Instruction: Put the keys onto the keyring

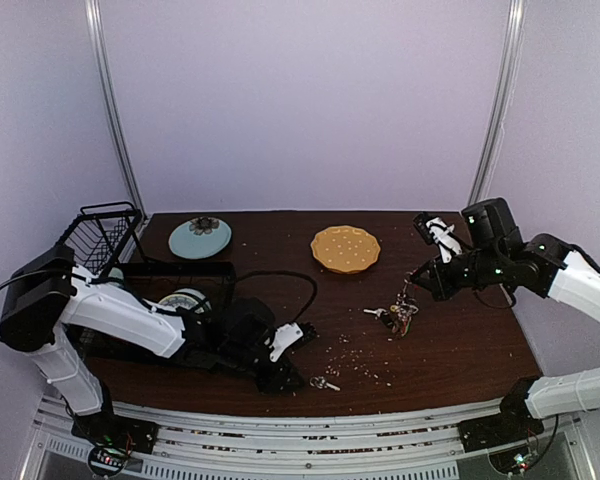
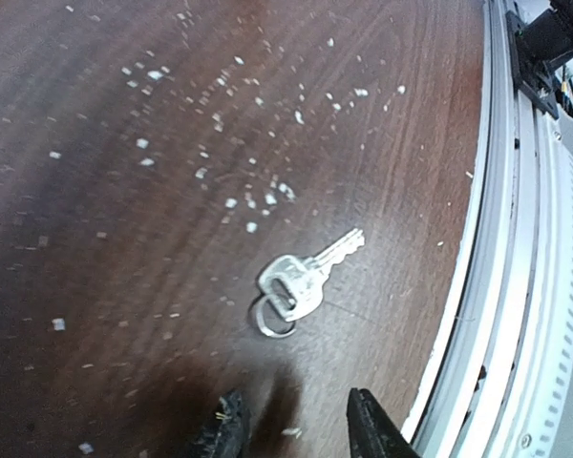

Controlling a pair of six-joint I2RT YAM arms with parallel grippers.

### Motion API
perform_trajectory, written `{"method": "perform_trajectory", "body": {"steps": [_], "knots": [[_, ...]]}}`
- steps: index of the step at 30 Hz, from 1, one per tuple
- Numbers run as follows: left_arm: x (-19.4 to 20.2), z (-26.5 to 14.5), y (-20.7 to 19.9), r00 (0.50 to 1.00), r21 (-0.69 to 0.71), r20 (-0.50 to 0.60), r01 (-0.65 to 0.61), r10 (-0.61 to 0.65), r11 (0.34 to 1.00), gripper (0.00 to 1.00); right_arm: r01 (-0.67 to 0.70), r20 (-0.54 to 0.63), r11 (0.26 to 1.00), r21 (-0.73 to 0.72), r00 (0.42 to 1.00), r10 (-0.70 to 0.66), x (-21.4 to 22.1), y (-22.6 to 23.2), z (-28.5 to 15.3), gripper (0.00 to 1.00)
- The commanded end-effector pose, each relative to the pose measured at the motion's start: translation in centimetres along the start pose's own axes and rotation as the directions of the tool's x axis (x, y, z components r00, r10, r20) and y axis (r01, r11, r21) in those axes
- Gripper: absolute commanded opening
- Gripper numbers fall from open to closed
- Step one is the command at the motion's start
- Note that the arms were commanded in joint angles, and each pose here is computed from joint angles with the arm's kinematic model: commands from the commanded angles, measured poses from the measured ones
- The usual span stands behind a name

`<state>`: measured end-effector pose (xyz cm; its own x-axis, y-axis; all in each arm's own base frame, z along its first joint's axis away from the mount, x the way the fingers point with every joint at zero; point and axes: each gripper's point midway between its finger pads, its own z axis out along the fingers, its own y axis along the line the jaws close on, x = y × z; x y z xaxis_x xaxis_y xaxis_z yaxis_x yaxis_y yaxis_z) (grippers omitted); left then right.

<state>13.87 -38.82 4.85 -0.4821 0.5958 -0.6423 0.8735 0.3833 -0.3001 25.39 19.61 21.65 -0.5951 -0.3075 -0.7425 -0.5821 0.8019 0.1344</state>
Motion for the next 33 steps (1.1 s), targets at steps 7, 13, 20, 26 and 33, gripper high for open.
{"method": "perform_trajectory", "body": {"steps": [7,13,20,26,33], "knots": [[0.4,3.4,0.1,0.992,-0.02,-0.062,0.11,-0.111,0.994,0.3,0.043,0.07,0.998,-0.041,0.997,-0.04,-1.8,0.9,-1.5,0.0],[-0.2,4.0,-0.3,0.993,0.002,-0.078,0.089,-0.088,0.996,0.28,0.04,0.07,0.999,-0.035,0.997,-0.037,-1.3,0.8,-1.7,0.0],[0.1,4.5,0.0,0.991,-0.012,-0.095,0.09,-0.091,0.996,0.07,0.04,0.083,0.998,-0.047,0.996,-0.036,-1.3,1.0,-2.1,0.0],[-0.2,4.6,-0.1,0.992,-0.008,-0.095,0.081,-0.081,0.997,0.0,0.044,0.073,0.998,-0.054,0.997,-0.04,-1.2,1.2,-2.0,0.0],[-1.4,3.7,-1.0,0.999,0.029,-0.046,0.031,-0.029,0.999,0.0,0.05,0.078,0.997,-0.055,0.996,-0.046,-1.3,1.2,-2.2,0.0]]}}
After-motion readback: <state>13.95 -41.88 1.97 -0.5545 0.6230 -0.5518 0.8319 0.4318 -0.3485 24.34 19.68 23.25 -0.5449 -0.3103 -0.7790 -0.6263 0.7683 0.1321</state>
